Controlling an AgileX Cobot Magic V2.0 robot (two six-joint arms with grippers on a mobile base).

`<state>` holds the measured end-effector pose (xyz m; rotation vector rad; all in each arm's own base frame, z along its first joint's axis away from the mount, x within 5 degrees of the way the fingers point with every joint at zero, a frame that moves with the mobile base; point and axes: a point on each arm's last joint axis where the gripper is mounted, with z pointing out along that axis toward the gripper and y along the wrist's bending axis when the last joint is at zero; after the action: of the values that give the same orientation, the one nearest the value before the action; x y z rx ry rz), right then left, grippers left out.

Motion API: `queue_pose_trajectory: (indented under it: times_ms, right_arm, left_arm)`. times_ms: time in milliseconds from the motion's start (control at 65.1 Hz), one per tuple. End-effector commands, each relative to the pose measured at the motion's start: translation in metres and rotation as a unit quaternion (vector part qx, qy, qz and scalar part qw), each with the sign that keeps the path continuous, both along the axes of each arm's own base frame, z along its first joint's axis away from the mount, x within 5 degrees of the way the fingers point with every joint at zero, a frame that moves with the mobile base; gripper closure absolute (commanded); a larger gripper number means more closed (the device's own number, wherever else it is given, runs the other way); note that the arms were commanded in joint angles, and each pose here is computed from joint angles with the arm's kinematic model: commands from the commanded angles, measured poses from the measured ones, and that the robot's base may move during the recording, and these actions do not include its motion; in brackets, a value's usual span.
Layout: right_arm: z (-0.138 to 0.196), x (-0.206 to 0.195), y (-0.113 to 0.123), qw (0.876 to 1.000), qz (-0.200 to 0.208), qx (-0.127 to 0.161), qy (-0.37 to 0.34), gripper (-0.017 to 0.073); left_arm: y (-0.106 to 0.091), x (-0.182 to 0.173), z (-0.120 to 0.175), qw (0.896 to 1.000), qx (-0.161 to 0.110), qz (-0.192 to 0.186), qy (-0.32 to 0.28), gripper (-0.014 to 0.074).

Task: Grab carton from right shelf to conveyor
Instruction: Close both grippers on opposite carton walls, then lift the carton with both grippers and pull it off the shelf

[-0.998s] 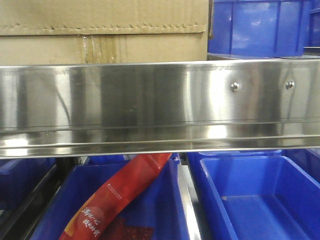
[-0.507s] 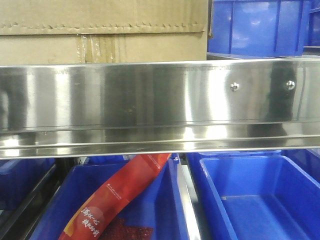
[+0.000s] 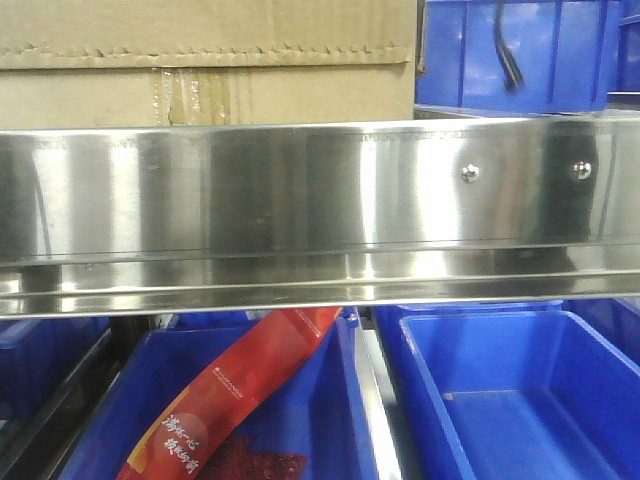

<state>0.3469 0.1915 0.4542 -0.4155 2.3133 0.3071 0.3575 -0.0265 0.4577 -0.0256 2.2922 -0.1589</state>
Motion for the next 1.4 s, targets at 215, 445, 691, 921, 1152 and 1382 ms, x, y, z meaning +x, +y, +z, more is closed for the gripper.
queue_pose_trajectory:
  times_ms: [215, 445, 691, 921, 1152, 1382]
  right_arm:
    - [-0.022, 0.019, 0.008, 1.0, -0.005, -0.016, 0.014, 0.0052]
    - [-0.029, 0.025, 0.007, 1.0, -0.01, -0.02, 0.021, 0.0548]
    - [-0.026, 0.026, 0.001, 1.0, -0.017, -0.018, 0.019, 0.0631]
    - [0.007, 0.003, -0.01, 1.0, -0.016, 0.003, -0.016, 0.0631]
    - [0.05, -0.034, -0.029, 0.997, -0.014, 0.033, -0.065, 0.0631]
    - [0.073, -0.071, -0.031, 0.995, 0.009, 0.047, -0.092, 0.0631]
  left_arm:
    - [0.0, 0.024, -0.022, 1.0, -0.004, 0.003, 0.021, 0.0067]
    - [0.001, 0.034, -0.043, 0.998, 0.008, 0.005, 0.067, 0.034]
    - [0.001, 0.031, -0.037, 0.998, 0.009, 0.004, 0.067, 0.0584]
    - [0.003, 0.006, 0.011, 1.0, 0.011, 0.006, 0.011, 0.0603]
    - [-0.005, -0.023, 0.047, 0.999, 0.007, -0.007, -0.045, 0.0603]
    - [-0.024, -0.052, 0.053, 0.998, 0.006, -0.027, -0.048, 0.0603]
